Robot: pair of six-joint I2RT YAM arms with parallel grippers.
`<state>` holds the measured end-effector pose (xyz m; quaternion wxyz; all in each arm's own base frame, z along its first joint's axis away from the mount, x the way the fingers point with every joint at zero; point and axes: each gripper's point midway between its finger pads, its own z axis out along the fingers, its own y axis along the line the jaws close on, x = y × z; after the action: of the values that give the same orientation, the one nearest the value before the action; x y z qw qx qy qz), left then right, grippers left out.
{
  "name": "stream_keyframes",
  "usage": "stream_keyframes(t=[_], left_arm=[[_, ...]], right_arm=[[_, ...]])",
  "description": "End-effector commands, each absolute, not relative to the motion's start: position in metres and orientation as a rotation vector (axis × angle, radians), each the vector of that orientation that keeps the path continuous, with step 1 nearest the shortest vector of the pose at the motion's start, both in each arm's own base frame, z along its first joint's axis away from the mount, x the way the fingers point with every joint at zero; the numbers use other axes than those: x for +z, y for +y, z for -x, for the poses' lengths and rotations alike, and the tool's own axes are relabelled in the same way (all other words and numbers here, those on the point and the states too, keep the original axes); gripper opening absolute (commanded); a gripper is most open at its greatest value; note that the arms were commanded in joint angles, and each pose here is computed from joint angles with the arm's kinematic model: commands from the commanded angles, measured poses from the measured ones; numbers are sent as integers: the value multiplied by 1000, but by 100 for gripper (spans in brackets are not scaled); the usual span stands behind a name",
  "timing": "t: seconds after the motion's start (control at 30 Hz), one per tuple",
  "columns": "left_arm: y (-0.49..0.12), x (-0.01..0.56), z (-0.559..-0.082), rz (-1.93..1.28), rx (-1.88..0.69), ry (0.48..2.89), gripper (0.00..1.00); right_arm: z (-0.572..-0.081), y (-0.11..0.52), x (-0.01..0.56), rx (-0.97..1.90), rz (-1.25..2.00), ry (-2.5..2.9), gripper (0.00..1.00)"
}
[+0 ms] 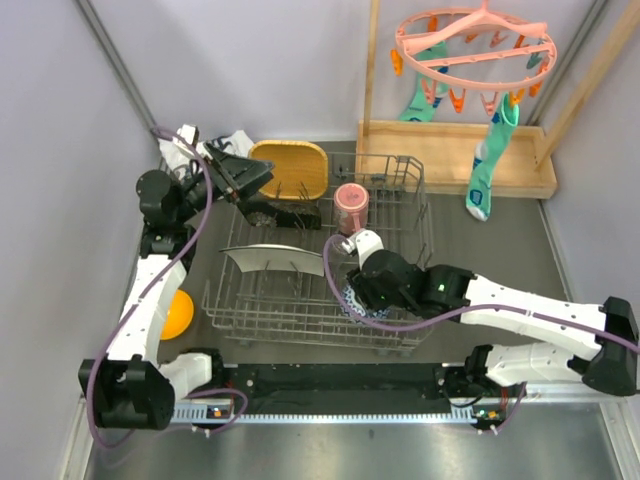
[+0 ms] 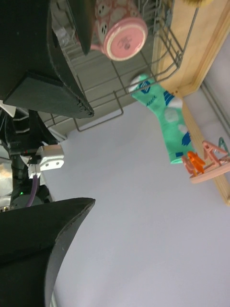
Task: Load the mixed dishes into the dish rack
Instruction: Place the bowl upside down on the dish rack
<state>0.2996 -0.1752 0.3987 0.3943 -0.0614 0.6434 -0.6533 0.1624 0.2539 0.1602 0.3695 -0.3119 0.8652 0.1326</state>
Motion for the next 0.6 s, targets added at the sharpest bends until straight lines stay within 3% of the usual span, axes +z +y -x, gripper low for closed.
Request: stream_keyframes(t=[0.0, 0.2, 0.57], left_arm=[[-153, 420, -302, 131, -1522, 1596, 73], [-128, 410, -312, 212, -1466, 1628, 79], [-94, 402, -318, 291, -1384, 1637, 82]], right_arm=[[-171, 289, 203, 439, 766, 2093, 0], [-169, 307, 207, 444, 818, 2069, 0], [-159, 335, 214, 477, 874, 2038, 0]])
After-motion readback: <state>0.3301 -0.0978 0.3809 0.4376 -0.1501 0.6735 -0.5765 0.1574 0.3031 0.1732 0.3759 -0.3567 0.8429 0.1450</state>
